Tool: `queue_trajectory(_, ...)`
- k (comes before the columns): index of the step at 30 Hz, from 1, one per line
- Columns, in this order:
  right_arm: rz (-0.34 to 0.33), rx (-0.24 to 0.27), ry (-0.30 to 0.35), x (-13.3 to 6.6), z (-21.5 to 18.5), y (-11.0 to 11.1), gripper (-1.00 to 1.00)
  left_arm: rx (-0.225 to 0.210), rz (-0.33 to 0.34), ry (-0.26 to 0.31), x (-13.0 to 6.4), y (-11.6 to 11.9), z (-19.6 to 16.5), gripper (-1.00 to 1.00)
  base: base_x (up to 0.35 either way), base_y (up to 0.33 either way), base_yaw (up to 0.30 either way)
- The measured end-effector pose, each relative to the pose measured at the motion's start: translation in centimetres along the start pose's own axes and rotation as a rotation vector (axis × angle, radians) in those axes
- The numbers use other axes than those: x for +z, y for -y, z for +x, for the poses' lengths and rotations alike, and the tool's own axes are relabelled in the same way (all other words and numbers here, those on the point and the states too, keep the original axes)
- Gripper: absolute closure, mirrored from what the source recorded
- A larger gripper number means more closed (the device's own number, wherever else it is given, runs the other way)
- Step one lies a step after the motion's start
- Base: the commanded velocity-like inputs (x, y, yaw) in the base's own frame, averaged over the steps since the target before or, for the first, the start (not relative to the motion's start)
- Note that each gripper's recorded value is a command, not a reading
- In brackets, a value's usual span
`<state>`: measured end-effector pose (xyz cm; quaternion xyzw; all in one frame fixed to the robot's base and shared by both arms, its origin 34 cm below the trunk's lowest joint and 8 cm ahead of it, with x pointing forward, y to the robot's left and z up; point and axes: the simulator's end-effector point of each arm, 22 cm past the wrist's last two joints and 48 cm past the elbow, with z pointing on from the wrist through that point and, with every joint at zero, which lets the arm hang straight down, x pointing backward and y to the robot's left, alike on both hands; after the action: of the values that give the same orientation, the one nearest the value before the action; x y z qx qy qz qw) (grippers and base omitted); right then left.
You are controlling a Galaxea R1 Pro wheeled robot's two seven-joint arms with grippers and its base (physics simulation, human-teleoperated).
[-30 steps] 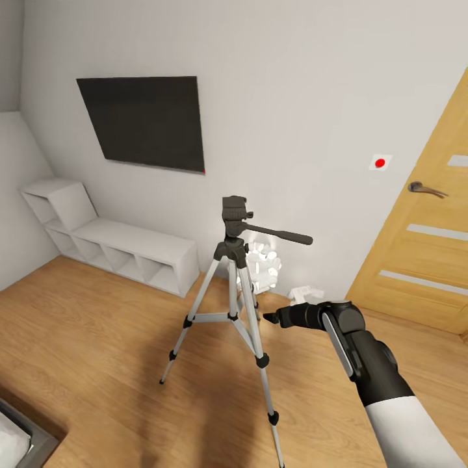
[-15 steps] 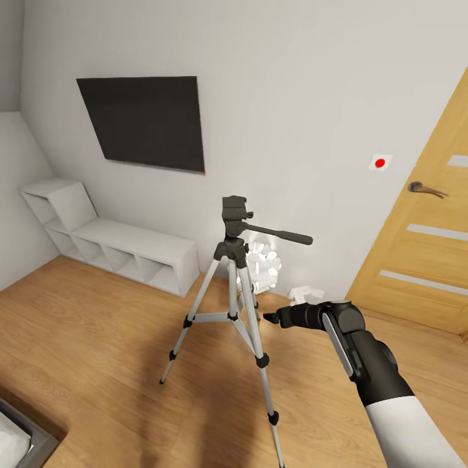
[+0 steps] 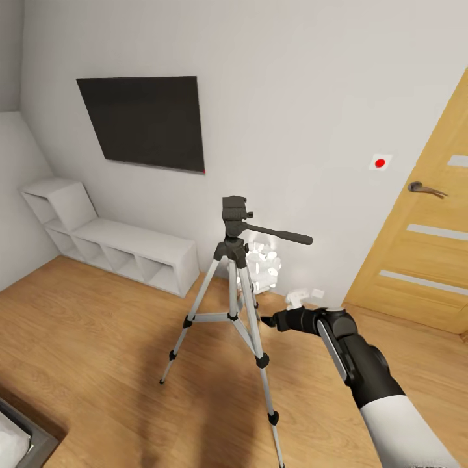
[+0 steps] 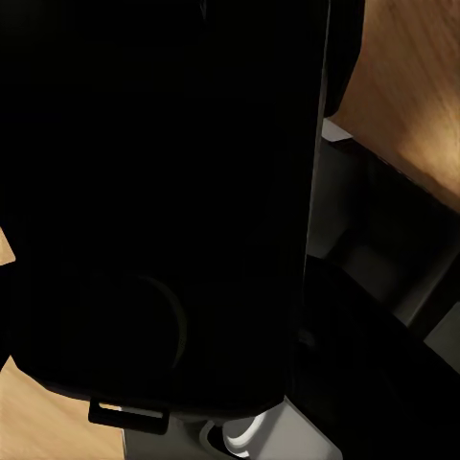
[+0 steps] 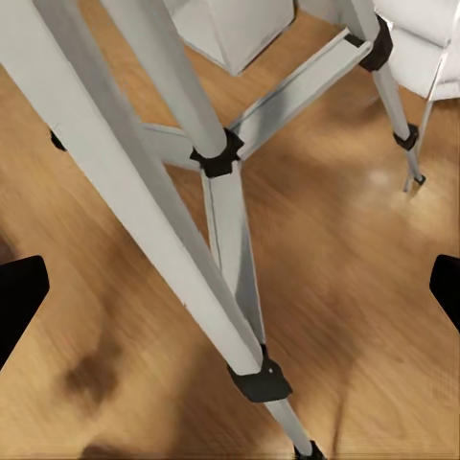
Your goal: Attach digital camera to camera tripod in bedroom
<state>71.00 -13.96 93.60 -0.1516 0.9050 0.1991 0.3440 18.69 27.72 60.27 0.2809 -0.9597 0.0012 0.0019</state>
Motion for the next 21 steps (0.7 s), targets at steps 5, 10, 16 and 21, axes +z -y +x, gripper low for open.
queue_trajectory(5,-0.039,0.019,-0.041,2.1,2.2,-2.1,-1.0,0.0,0.0,0.0,0.0,0.0,0.0,1.0,0.0,0.0,0.0)
queue_trajectory(10,-0.081,0.018,-0.059,3.4,2.9,-4.8,-1.0,0.0,0.0,0.0,0.0,0.0,0.0,1.0,0.0,0.0,0.0)
queue_trajectory(16,-0.089,0.017,-0.062,3.6,3.1,-5.4,-1.0,-0.001,0.0,0.0,0.0,0.0,0.0,1.0,0.0,0.0,0.0)
queue_trajectory(21,-0.089,0.017,-0.062,3.7,3.1,-5.5,-1.0,-0.001,-0.001,-0.001,0.0,0.0,0.0,1.0,0.0,0.0,0.0)
